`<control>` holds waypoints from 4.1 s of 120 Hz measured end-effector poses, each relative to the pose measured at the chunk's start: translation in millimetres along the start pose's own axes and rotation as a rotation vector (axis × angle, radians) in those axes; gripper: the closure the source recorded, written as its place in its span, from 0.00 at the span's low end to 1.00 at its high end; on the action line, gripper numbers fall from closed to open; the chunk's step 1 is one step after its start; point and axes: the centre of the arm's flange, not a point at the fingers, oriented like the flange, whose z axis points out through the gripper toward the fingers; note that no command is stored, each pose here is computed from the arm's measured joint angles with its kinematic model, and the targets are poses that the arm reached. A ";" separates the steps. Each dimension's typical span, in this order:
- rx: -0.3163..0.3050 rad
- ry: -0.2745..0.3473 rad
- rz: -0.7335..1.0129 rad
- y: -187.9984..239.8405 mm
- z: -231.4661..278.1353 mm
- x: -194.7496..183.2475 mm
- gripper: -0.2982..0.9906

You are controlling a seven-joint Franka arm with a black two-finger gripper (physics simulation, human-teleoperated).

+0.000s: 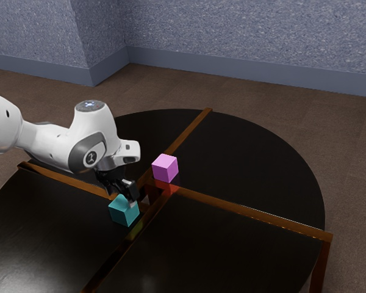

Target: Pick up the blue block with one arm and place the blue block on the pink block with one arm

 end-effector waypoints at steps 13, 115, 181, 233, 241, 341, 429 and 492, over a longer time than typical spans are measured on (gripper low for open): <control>-0.005 0.004 -0.006 -0.2 -0.2 0.2 0.23; -0.007 -0.038 -0.009 -5.3 26.9 3.4 0.23; -0.008 -0.049 -0.023 -6.3 34.9 4.8 0.30; -0.006 -0.039 -0.038 -6.5 29.8 5.8 0.47; -0.004 -0.036 -0.041 -6.6 27.8 6.0 0.48; 0.001 -0.014 -0.095 -36.4 -96.8 119.5 0.50; -0.007 -0.001 -0.087 -39.0 -79.1 177.2 0.49; -0.019 0.007 -0.074 -31.8 -61.9 195.5 0.49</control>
